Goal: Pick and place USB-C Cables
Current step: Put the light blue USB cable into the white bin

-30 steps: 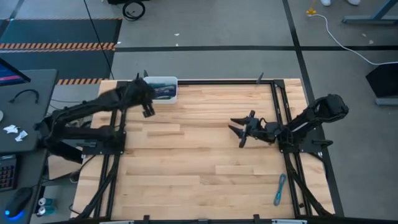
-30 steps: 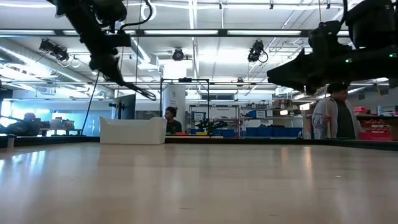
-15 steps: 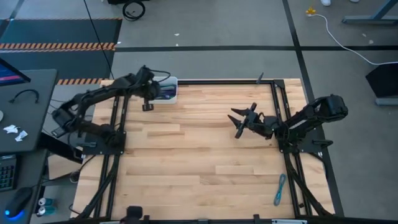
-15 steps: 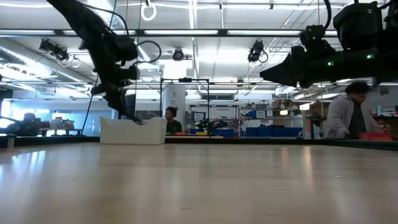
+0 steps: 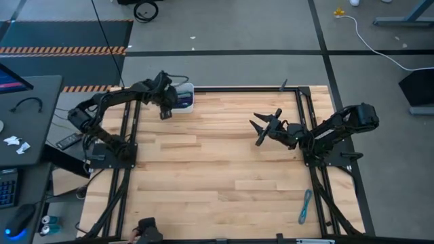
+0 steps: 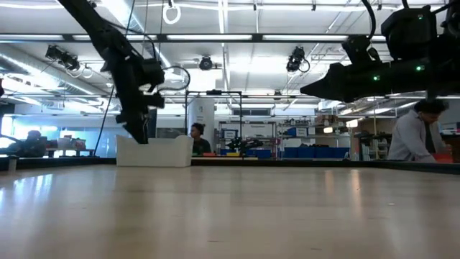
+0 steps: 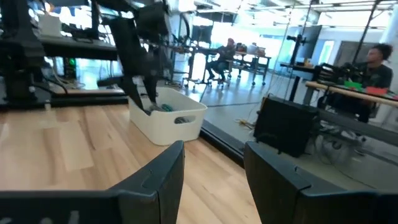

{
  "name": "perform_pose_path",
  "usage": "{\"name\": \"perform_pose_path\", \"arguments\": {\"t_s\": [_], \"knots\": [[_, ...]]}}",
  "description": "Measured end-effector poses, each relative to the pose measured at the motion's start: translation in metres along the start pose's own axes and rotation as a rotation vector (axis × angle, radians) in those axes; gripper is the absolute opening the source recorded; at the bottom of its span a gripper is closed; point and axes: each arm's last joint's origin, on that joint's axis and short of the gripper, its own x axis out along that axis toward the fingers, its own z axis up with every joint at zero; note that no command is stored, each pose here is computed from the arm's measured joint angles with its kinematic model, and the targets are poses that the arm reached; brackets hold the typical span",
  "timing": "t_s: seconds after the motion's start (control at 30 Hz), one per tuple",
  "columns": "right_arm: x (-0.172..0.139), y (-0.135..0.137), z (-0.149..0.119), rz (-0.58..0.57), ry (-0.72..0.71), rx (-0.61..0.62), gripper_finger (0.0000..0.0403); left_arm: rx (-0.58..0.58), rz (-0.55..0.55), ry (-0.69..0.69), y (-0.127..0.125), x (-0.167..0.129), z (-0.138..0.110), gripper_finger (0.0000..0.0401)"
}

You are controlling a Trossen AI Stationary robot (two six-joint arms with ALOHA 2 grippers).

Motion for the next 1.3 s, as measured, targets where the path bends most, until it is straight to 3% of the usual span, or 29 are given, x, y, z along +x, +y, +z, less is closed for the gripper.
{"name": "perform_pose_path", "arguments": {"t_s": [0.1,0.2,0.3,0.43,0.6,0.8,1.03,1.3], "knots": [[0.004,0.007,0.003,0.010,0.023,-0.010,0.0171,-0.105,0.015,0.011,0.009,-0.027,0.008,0.0231],[0.014,0.023,0.008,0.073,0.106,-0.068,0.0171,-0.291,0.029,-0.011,0.017,-0.061,0.017,0.0266],[0.024,0.048,0.019,0.174,0.302,-0.196,0.0171,-0.401,0.092,-0.163,0.015,-0.096,0.025,0.0279],[0.026,0.072,0.043,0.284,0.660,-0.253,0.0171,-0.393,0.151,-0.442,-0.006,-0.129,0.035,0.0274],[0.002,0.093,0.079,0.381,1.049,-0.039,0.0171,-0.345,0.131,-0.767,-0.045,-0.151,0.042,0.0259],[-0.051,0.120,0.095,0.380,1.390,0.338,0.0171,-0.271,-0.005,-1.006,-0.100,-0.139,0.044,0.0242],[-0.123,0.141,0.085,0.143,1.669,0.615,0.0171,-0.241,-0.108,-1.111,-0.143,-0.121,0.040,0.0231],[-0.179,0.137,0.060,-0.074,1.916,0.680,0.0177,-0.229,-0.094,-1.126,-0.163,-0.125,0.038,0.0231]]}}
